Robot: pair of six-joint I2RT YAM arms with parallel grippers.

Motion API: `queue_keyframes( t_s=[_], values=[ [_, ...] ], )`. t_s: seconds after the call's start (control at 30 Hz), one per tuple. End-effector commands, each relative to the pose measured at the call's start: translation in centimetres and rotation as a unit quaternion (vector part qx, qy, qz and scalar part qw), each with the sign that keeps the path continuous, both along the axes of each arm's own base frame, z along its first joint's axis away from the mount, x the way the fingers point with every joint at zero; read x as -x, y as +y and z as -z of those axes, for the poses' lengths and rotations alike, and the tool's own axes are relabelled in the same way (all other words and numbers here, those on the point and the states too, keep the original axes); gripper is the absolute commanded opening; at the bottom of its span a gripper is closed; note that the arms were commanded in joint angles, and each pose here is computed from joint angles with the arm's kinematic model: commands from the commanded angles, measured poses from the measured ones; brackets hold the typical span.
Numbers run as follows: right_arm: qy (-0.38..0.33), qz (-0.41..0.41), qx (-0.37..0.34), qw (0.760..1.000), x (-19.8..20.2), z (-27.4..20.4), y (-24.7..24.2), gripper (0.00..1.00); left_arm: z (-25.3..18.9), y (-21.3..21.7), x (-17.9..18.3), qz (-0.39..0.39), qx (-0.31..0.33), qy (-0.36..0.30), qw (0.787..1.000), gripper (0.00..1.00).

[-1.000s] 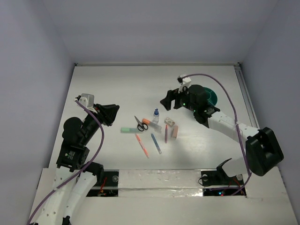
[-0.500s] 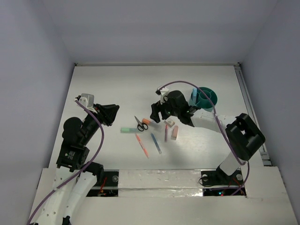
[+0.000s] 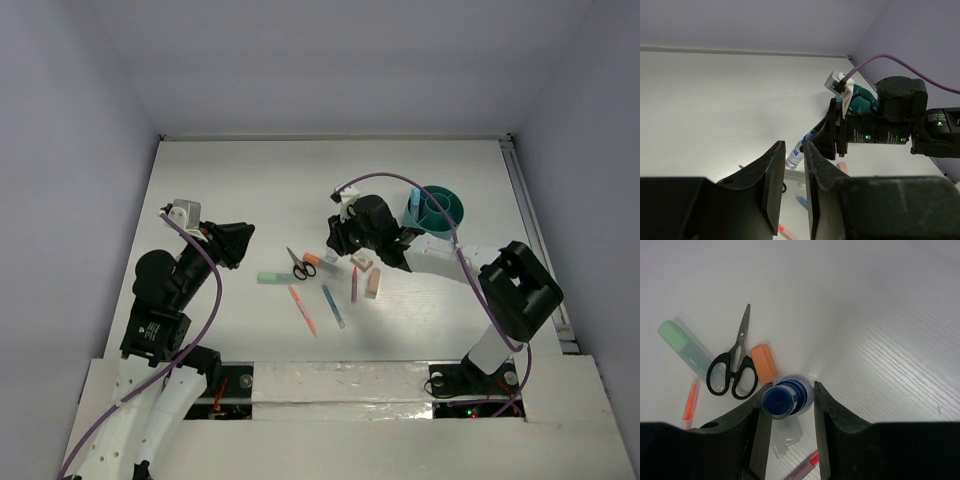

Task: Sort the stationery into containers
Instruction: Pick up the stationery from the center of the board.

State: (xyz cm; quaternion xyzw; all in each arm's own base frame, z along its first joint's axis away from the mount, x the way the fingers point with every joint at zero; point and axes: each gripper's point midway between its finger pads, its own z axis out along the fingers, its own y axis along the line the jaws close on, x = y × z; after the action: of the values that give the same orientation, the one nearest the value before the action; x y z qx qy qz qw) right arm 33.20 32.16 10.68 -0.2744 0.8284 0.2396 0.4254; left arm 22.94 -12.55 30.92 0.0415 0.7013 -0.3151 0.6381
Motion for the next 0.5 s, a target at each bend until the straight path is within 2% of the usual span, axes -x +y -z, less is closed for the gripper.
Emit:
queue_keyframes(
  t_s=[0.0, 0.2, 0.4, 0.47],
  values=[
    [-0.057, 0.031, -0.04, 0.997, -2.0, -4.3, 0.9, 0.14, -1.5, -0.2, 0.1, 0.006, 0.007, -0.032, 0.999, 0.19],
    [-0.137, 0.102, -0.081, 0.982, -4.3, -11.2, -0.6, 0.09, -1.2, -0.2, 0.0, 0.005, 0.007, -0.027, 1.0, 0.19],
    [-0.203, 0.218, -0.039, 0.954, -6.6, -16.3, -6.9, 0.09, -1.5, -0.1, 0.2, 0.006, 0.008, -0.034, 0.999, 0.19],
    [-0.213, 0.28, -0.03, 0.936, -7.4, -17.6, -11.1, 0.08, -1.7, 0.0, 0.3, 0.005, 0.008, -0.037, 0.999, 0.19]
  ],
)
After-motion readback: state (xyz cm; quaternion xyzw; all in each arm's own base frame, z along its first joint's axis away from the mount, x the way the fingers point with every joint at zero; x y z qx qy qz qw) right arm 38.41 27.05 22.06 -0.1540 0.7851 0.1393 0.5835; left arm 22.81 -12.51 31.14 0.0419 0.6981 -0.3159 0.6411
